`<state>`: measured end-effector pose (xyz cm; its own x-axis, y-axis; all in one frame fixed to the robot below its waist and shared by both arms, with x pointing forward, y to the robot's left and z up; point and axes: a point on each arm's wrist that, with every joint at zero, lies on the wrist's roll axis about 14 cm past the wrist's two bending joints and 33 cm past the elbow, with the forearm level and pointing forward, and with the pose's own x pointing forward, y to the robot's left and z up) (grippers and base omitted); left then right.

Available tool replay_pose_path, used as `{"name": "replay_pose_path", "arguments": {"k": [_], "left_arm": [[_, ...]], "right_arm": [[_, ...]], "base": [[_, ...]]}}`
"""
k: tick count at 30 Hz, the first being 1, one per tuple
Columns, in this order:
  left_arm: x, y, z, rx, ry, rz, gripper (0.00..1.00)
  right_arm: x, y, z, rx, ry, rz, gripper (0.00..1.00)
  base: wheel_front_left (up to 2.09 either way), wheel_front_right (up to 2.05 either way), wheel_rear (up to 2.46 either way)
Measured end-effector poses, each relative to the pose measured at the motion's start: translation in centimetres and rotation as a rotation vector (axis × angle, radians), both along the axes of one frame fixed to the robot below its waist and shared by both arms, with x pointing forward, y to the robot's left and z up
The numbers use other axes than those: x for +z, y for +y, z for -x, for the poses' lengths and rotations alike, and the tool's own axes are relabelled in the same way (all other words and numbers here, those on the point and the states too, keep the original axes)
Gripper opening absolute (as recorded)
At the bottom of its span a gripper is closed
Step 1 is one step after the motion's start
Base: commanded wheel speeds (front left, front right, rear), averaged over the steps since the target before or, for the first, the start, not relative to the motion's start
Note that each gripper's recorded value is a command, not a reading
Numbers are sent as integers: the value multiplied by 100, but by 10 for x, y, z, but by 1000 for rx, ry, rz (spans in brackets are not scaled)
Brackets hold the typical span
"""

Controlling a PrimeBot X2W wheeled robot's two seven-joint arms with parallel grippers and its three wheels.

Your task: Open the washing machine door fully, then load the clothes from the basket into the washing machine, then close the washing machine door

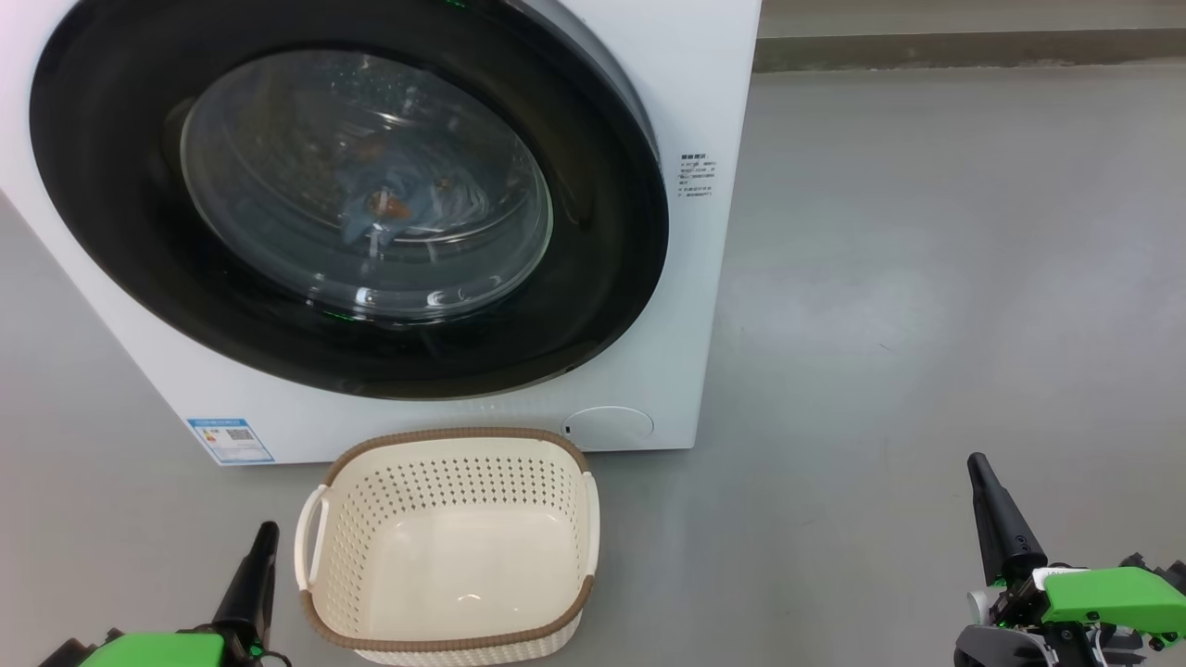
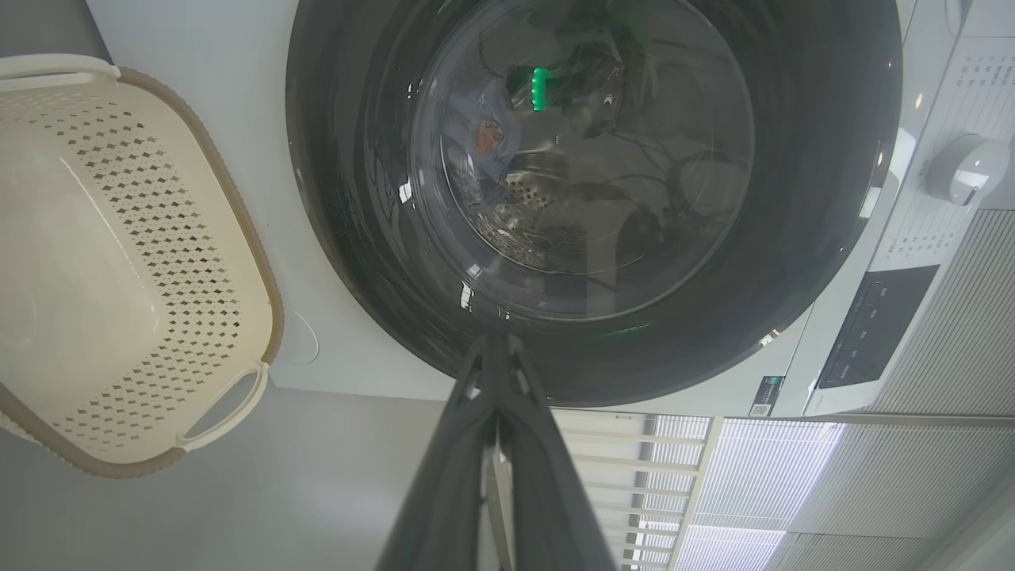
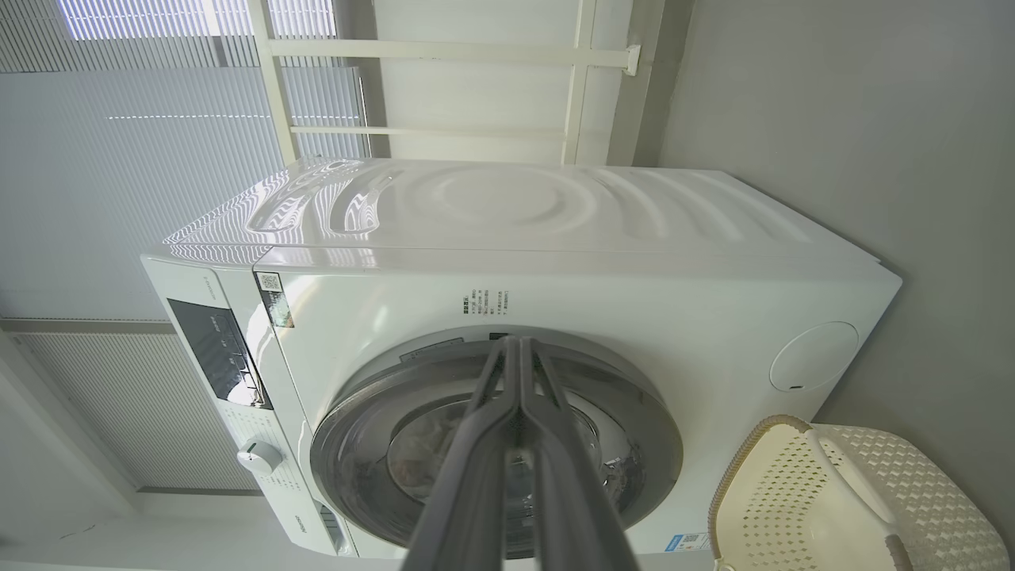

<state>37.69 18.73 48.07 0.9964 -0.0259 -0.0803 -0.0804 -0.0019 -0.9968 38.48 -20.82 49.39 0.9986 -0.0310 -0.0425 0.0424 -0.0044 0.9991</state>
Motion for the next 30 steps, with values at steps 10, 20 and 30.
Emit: {"name": "replay_pose_path", "arguments": {"k": [10,20,30], "left_arm": [[0,0,0,0,0,0,0],[0,0,0,0,0,0,0],[0,0,0,0,0,0,0]], "right_arm": [[0,0,0,0,0,0,0],[0,0,0,0,0,0,0],[0,0,0,0,0,0,0]], "base": [[0,0,0],[0,0,0],[0,0,0]]}}
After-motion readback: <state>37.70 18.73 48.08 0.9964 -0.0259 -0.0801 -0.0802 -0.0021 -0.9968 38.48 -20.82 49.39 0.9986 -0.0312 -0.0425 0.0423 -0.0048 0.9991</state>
